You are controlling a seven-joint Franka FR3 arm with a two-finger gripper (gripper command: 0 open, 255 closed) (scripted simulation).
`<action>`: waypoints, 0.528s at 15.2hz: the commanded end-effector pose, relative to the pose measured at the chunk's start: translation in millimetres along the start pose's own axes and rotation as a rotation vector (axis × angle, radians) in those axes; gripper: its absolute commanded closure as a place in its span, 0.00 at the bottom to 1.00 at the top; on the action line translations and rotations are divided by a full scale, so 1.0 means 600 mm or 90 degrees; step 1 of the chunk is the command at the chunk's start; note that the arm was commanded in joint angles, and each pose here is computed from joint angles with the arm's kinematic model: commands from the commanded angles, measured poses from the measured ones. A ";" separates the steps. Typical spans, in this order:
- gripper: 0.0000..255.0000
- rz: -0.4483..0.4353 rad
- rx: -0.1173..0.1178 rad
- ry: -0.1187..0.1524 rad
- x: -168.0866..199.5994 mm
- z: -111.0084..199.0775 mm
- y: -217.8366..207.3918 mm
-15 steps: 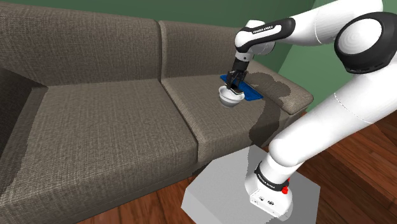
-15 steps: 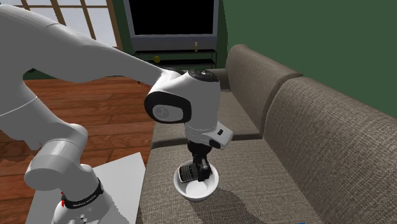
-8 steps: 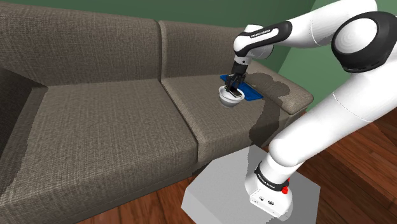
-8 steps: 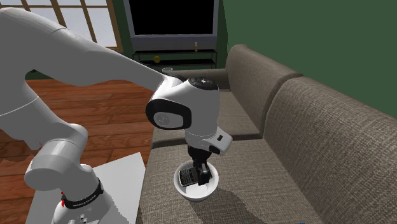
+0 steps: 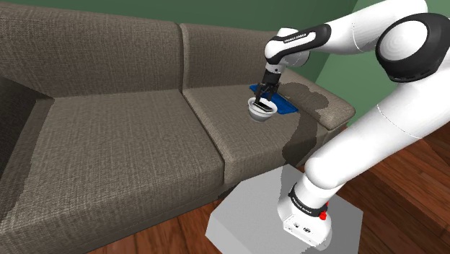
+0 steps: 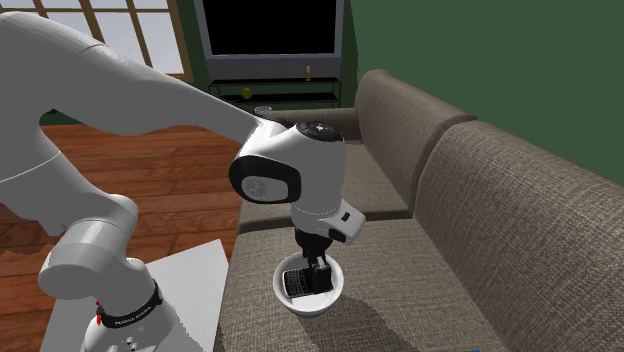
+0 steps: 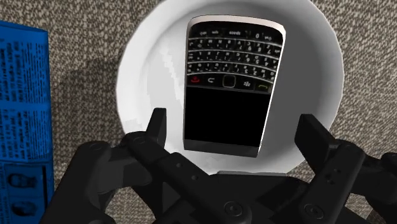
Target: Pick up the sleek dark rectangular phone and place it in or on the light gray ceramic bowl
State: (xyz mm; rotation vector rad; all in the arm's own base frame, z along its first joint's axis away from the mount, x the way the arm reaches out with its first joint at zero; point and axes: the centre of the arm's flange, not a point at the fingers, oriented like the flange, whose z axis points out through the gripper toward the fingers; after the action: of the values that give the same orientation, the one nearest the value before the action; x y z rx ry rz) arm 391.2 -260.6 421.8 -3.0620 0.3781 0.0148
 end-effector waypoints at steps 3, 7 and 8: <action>0.00 0.000 0.000 0.000 0.000 -0.066 0.000; 0.00 0.000 0.000 0.000 0.000 -0.083 0.000; 0.00 0.000 0.000 0.000 0.000 -0.083 0.000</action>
State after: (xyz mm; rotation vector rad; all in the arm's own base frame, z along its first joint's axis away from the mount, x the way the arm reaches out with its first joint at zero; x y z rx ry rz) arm 391.6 -263.6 471.0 -3.0621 0.3781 0.0143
